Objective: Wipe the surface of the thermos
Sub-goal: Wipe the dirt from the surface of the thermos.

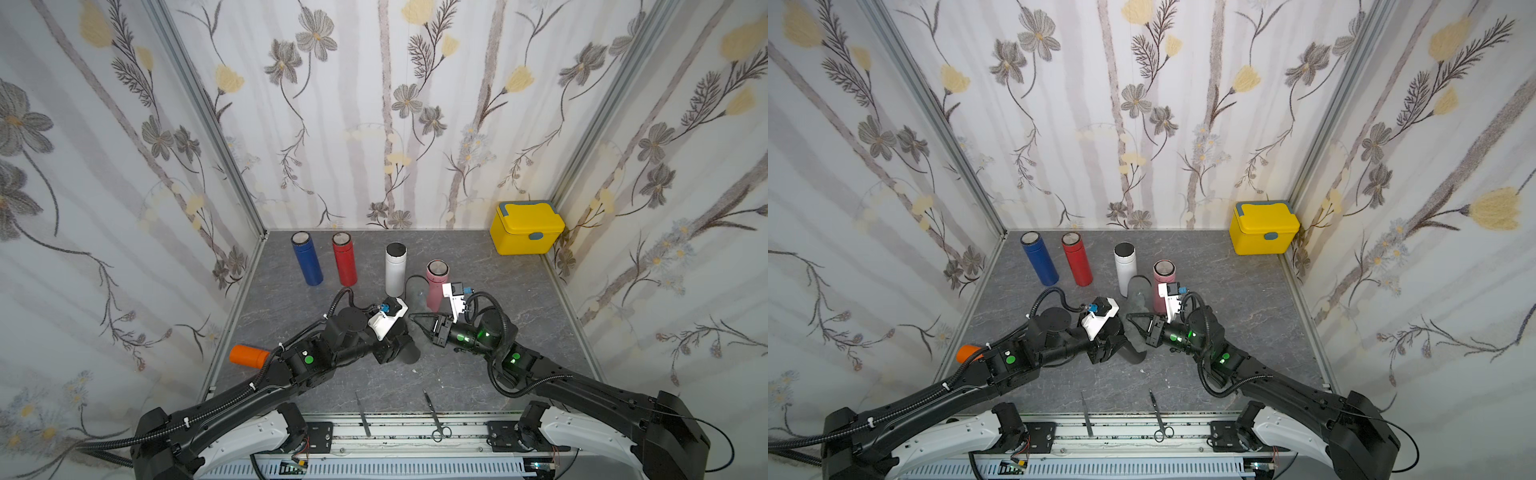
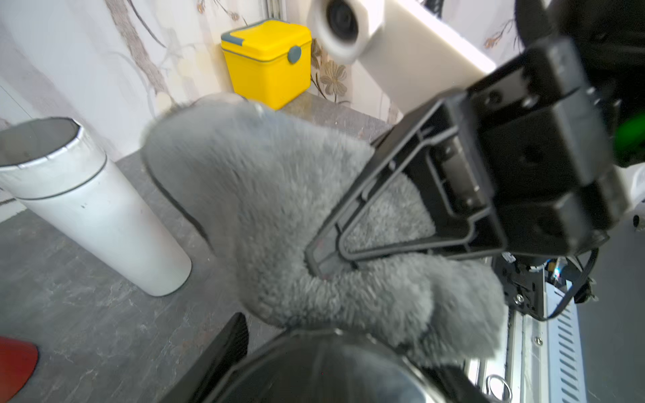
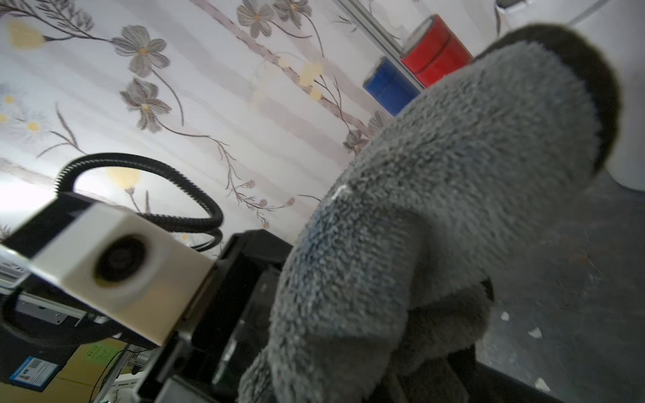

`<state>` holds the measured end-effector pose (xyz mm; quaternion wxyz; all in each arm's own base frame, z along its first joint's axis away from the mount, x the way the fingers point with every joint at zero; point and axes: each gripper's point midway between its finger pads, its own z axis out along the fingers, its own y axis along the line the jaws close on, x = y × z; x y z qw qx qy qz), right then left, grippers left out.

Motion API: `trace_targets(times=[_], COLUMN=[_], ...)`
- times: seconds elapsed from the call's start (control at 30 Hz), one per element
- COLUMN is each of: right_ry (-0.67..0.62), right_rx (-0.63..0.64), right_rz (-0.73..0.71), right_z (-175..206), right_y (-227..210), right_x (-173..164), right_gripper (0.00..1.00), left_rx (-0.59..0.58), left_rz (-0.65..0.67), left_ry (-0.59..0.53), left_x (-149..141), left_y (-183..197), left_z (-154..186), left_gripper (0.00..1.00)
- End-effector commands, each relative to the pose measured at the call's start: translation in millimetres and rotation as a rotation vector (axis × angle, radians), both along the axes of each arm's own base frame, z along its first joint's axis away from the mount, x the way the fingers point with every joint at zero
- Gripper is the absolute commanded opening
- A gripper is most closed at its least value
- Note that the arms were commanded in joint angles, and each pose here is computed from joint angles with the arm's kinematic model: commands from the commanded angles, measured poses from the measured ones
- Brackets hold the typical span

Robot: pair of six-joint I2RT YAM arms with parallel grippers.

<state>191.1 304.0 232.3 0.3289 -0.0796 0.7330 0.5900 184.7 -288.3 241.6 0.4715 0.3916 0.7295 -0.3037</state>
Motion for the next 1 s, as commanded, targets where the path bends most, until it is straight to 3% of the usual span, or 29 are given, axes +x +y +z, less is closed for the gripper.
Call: trace_targets(times=[0.0, 0.13, 0.33, 0.5, 0.7, 0.87, 0.97], right_ry=[0.058, 0.031, -0.114, -0.158, -0.034, 0.03, 0.018], right_rx=[-0.117, -0.258, -0.022, 0.037, 0.014, -0.178, -0.227], right_rz=[-0.052, -0.187, -0.169, -0.15, -0.104, -0.164, -0.203], right_z=[-47.4, -73.8, -5.4, 19.2, -41.4, -104.8, -111.4], right_y=[-14.0, -37.9, -34.1, -24.1, -15.2, -29.6, -38.5], right_x=[-10.7, -10.0, -13.8, -11.8, -20.2, -28.5, -26.5], right_gripper=[0.0, 0.0, 0.0, 0.0, 0.0, 0.0, 0.0], left_rx=[-0.166, -0.177, -0.157, -0.143, -0.146, -0.154, -0.159], left_rz=[0.02, 0.018, -0.008, -0.022, 0.012, 0.031, 0.03], left_ry=[-0.105, -0.099, -0.067, -0.027, -0.006, 0.002, -0.001], left_x=[8.2, 6.7, 4.3, 0.7, 1.0, 1.4, 1.0], left_y=[-6.7, -5.8, -11.2, -12.6, -6.1, -1.8, -1.7], left_z=[49.7, 48.9, 35.9, 22.9, 4.7, -1.9, -2.4], left_gripper=[0.0, 0.0, 0.0, 0.0, 0.0, 0.0, 0.0])
